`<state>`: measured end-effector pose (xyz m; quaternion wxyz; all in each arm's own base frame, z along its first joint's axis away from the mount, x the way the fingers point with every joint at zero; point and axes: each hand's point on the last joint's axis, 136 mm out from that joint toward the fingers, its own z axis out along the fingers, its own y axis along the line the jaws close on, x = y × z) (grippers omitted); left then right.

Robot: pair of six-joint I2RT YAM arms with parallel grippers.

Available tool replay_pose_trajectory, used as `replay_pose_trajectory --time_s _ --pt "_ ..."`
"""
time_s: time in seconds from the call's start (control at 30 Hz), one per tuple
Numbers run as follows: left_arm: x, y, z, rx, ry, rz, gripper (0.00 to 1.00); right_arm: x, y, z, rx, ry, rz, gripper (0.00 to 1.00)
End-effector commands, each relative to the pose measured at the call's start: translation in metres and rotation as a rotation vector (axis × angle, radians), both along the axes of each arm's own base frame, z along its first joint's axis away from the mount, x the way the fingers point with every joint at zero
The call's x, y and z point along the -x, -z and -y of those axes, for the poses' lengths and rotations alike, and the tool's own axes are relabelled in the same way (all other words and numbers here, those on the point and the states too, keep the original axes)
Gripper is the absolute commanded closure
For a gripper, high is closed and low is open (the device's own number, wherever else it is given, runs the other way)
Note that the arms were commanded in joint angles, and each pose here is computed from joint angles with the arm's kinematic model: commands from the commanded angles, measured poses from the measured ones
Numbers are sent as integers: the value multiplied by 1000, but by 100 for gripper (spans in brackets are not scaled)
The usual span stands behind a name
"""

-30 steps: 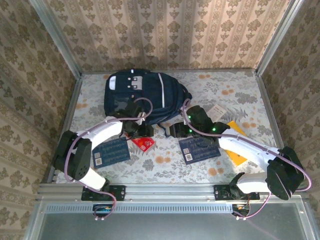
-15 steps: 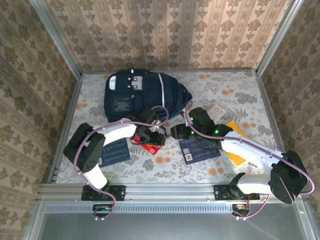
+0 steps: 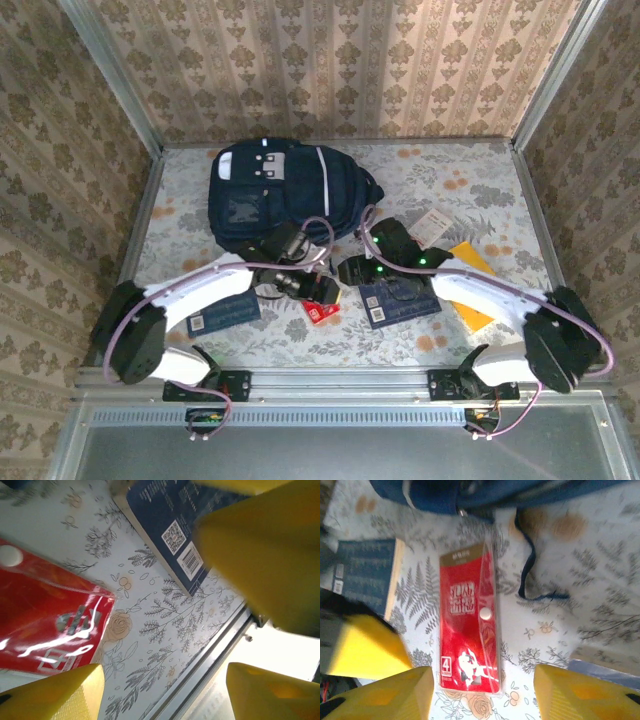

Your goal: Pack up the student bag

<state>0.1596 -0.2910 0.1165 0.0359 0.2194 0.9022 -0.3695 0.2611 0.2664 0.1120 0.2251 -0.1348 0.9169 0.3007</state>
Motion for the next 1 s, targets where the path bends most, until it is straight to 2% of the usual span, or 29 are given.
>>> replay_pose_trajectory --time_s 0.0,0.13,0.23,0.6,0.97 --pt "-3 11 -33 -59 -126 -25 33 8 14 -29 -75 -57 -160 49" --pt "-19 36 -70 -83 -367 -89 32 4 37 -49 -48 -85 -230 55" --pt "-25 50 -84 -76 -457 -126 33 -8 51 -55 -8 -66 -251 58" --pt "-45 75 -85 -40 -524 -153 38 -30 79 -65 83 -52 -293 55" --pt "-47 94 -80 -42 -506 -186 42 -24 96 -56 134 -58 -323 53"
